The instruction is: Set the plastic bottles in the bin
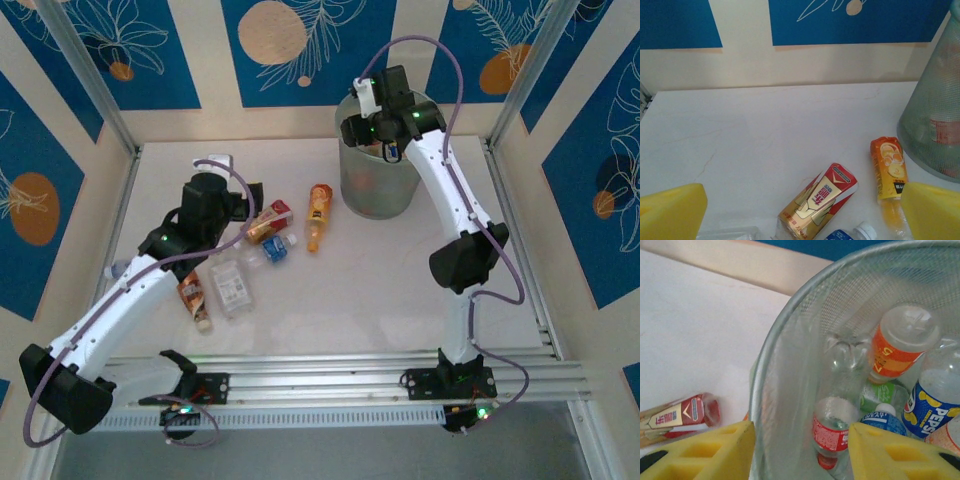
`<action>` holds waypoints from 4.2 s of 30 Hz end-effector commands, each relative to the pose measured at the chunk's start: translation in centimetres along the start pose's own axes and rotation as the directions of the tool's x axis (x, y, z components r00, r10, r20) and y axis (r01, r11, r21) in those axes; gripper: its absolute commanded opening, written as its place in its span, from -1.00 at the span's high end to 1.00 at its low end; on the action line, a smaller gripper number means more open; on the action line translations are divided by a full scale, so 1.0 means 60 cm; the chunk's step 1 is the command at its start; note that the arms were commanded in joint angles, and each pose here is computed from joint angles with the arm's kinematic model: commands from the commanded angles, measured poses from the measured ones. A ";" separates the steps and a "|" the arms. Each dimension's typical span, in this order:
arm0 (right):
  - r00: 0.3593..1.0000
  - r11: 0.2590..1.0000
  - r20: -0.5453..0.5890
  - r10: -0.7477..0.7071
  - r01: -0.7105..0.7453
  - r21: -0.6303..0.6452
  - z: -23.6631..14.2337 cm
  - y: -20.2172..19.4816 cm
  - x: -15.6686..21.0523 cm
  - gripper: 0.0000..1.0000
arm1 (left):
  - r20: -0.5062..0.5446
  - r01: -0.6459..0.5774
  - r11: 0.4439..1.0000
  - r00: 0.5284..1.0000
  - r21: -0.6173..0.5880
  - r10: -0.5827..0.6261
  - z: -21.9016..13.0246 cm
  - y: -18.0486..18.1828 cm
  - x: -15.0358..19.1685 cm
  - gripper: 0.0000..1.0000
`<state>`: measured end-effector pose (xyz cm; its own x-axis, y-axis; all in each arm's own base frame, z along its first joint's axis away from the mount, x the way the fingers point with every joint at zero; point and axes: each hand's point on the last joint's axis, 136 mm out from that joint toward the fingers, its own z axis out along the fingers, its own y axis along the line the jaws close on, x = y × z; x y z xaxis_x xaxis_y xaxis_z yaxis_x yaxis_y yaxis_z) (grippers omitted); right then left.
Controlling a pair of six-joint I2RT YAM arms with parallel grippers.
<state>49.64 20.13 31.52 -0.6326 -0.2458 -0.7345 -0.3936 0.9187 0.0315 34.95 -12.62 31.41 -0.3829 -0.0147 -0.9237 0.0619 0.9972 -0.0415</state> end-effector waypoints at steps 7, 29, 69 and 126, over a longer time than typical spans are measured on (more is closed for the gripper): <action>0.989 0.993 -0.095 -0.114 0.112 -0.031 0.016 0.027 0.040 -0.05 | 0.026 0.031 1.000 0.999 -0.003 -0.031 -0.008 0.006 -0.024 -0.99; 0.968 0.980 -0.155 -0.197 0.196 -0.023 0.030 0.048 0.057 0.74 | 0.023 0.029 1.000 0.999 -0.009 -0.029 -0.002 0.010 -0.027 -0.99; 0.924 0.989 -0.351 -0.150 0.141 -0.052 -0.071 0.193 0.192 0.21 | -0.148 0.065 0.997 0.987 -0.036 -0.070 0.063 0.013 0.025 -0.99; 0.966 0.973 0.232 0.118 -0.159 0.168 -0.322 0.043 0.081 -0.99 | -0.547 -0.142 0.923 0.769 0.357 0.330 0.239 -0.275 0.354 -0.51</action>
<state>32.87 15.75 40.02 -0.5338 -0.0935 -0.8404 -0.1869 0.9823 0.0094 38.77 -29.72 7.72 -0.7890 0.3184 -0.5255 0.4108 0.9093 -0.0658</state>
